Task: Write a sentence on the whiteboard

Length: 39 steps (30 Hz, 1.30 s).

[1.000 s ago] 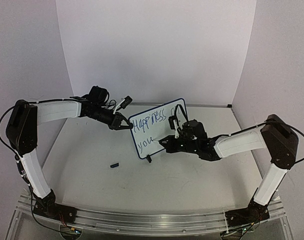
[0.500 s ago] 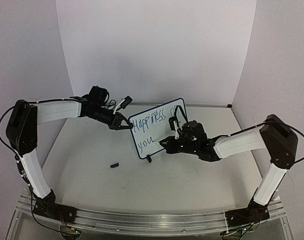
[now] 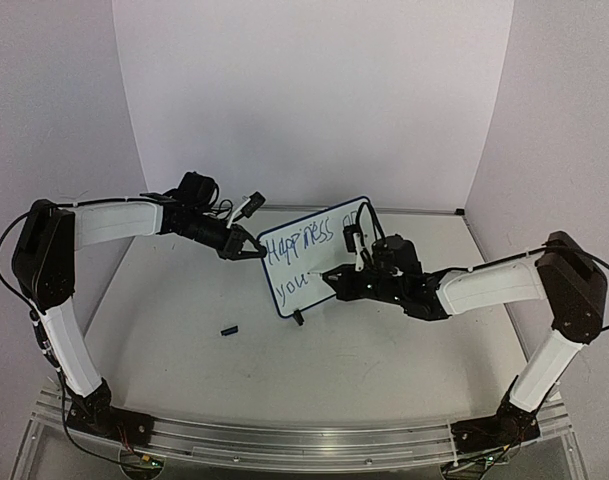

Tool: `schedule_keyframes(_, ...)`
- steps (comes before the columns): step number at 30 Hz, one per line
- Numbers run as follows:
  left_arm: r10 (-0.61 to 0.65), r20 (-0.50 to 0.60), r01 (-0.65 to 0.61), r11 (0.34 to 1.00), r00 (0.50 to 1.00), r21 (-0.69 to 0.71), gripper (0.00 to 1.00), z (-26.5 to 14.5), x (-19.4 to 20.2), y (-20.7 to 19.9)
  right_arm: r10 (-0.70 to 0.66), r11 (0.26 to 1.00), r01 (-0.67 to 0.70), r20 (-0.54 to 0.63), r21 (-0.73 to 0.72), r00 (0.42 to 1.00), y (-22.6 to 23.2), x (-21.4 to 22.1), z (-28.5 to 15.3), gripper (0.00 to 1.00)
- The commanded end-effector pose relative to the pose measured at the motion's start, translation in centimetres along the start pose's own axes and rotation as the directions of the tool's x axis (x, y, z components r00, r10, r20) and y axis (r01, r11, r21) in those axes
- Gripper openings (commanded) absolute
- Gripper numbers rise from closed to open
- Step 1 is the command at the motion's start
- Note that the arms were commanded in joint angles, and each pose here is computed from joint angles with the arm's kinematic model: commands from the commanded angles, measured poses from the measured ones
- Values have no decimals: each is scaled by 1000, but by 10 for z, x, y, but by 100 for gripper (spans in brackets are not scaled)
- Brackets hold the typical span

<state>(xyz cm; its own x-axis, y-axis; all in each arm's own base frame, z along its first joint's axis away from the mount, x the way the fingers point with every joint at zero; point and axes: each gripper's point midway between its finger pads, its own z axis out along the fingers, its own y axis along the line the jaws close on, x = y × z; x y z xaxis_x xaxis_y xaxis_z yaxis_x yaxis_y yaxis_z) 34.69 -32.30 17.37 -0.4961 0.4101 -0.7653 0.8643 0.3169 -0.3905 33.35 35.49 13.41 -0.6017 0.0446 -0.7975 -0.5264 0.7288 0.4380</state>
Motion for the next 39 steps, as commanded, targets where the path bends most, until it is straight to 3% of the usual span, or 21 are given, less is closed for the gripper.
schedule_keyframes(1,2,-109,-7,999,994,-47,0,10,29,3,-10,1000,11,37,-17,999,5,-15,2,0)
schedule_keyframes(39,1,-111,-6,999,994,-47,0,11,30,4,20,998,-23,57,63,998,-20,-17,9,0)
